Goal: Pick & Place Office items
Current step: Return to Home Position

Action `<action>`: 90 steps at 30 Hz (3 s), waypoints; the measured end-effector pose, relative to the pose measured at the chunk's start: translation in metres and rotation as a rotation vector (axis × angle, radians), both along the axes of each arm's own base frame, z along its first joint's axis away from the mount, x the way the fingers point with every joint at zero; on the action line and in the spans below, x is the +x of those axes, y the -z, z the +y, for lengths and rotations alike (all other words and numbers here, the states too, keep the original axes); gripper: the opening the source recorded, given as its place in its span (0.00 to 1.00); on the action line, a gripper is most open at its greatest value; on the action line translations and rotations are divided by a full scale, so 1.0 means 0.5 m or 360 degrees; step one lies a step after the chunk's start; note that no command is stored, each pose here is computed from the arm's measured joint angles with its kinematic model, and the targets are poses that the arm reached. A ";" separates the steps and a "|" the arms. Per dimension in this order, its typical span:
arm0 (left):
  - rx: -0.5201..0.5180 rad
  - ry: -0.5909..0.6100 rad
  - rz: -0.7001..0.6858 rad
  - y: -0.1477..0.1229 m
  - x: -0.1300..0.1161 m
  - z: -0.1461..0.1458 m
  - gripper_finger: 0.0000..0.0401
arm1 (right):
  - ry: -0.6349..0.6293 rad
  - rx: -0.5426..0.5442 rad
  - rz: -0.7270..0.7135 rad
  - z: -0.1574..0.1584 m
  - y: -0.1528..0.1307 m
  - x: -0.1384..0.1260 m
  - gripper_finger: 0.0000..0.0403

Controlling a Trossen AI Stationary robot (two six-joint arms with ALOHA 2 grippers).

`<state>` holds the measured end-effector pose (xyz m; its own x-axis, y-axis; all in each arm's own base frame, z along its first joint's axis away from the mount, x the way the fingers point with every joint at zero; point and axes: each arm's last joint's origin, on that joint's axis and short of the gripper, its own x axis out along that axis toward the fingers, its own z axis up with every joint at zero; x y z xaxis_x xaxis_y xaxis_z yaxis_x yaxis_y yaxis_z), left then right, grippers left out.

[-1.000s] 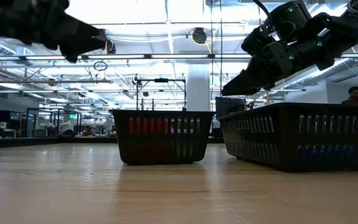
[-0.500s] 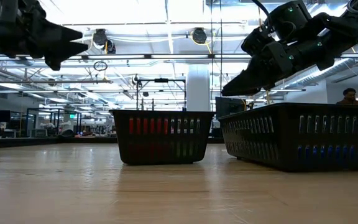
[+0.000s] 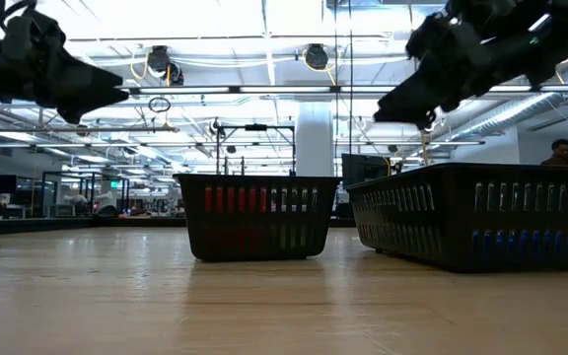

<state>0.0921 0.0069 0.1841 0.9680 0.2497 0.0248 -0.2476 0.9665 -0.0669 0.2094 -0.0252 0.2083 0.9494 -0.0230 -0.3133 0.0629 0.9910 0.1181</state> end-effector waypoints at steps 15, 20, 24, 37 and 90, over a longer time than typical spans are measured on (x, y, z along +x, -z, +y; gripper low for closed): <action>0.0087 -0.0088 0.0128 0.012 -0.001 0.005 0.52 | 0.0088 -0.0167 -0.0196 0.010 0.011 -0.138 0.49; 0.0087 -0.0087 0.0129 0.012 -0.001 0.005 0.52 | 0.0216 -0.0179 -0.0322 0.010 0.046 -0.161 0.49; 0.0087 -0.0086 0.0128 0.012 -0.001 0.005 0.52 | 0.0229 -0.0145 -0.0441 0.011 0.066 -0.173 0.49; 0.0086 -0.0083 0.0128 0.012 -0.001 0.005 0.52 | 0.0217 -0.0124 -0.0712 0.016 0.050 -0.184 0.49; 0.0086 -0.0083 0.0128 0.012 -0.001 0.005 0.52 | 0.0104 -0.0166 -0.0382 0.040 0.092 -0.210 0.49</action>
<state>0.0916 0.0094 0.1782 0.9531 0.3005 -0.0374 -0.3004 0.9538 0.0070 0.1042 -0.0055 0.1622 0.9916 -0.1073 -0.0721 0.1100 0.9933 0.0346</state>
